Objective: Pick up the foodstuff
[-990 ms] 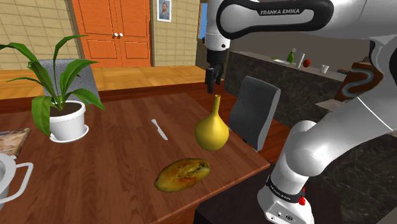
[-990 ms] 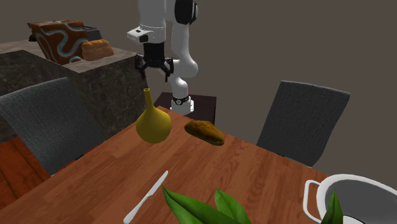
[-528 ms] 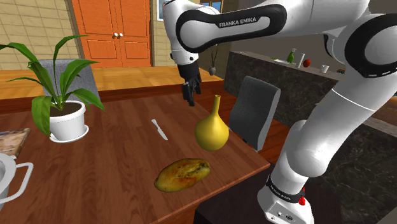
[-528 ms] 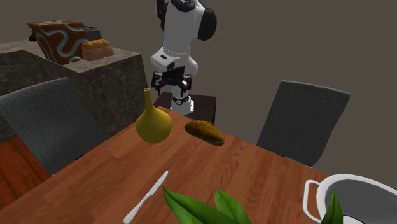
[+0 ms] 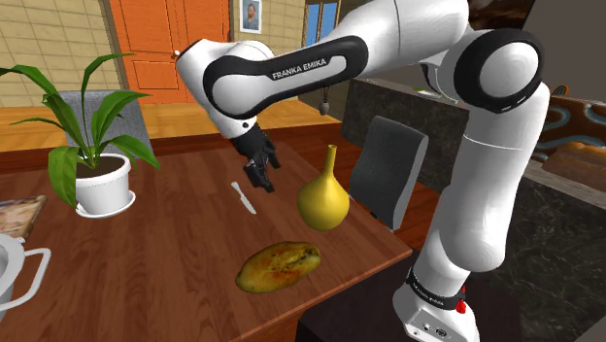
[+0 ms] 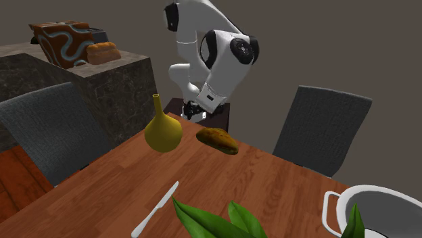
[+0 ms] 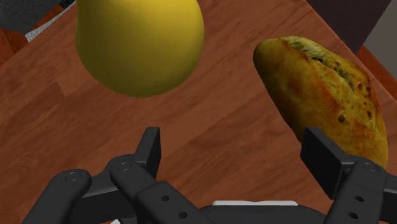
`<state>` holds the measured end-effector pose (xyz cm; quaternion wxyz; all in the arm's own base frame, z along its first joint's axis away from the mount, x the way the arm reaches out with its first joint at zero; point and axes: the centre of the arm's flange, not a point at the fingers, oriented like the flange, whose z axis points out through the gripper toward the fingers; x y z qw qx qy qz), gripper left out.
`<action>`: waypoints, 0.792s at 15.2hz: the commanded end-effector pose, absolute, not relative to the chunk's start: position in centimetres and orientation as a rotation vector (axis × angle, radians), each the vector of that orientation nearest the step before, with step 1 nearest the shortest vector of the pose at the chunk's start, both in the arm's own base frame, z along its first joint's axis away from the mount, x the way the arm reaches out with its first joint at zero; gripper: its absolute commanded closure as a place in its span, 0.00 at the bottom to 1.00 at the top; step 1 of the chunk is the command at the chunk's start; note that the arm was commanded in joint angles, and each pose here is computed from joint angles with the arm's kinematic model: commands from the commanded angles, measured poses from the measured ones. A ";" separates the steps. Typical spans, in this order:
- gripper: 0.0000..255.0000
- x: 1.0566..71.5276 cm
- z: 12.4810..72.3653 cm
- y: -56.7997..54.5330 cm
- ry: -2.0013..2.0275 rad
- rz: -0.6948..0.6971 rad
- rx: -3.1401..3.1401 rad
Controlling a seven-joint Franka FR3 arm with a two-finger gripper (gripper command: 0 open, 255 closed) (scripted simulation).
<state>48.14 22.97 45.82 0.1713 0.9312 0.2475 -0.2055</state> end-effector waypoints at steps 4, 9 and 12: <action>0.00 49.2 39.7 29.7 0.816 -0.747 2.495; 0.00 48.7 33.2 35.4 0.919 -0.899 2.335; 0.00 47.7 29.1 38.5 0.977 -0.984 2.233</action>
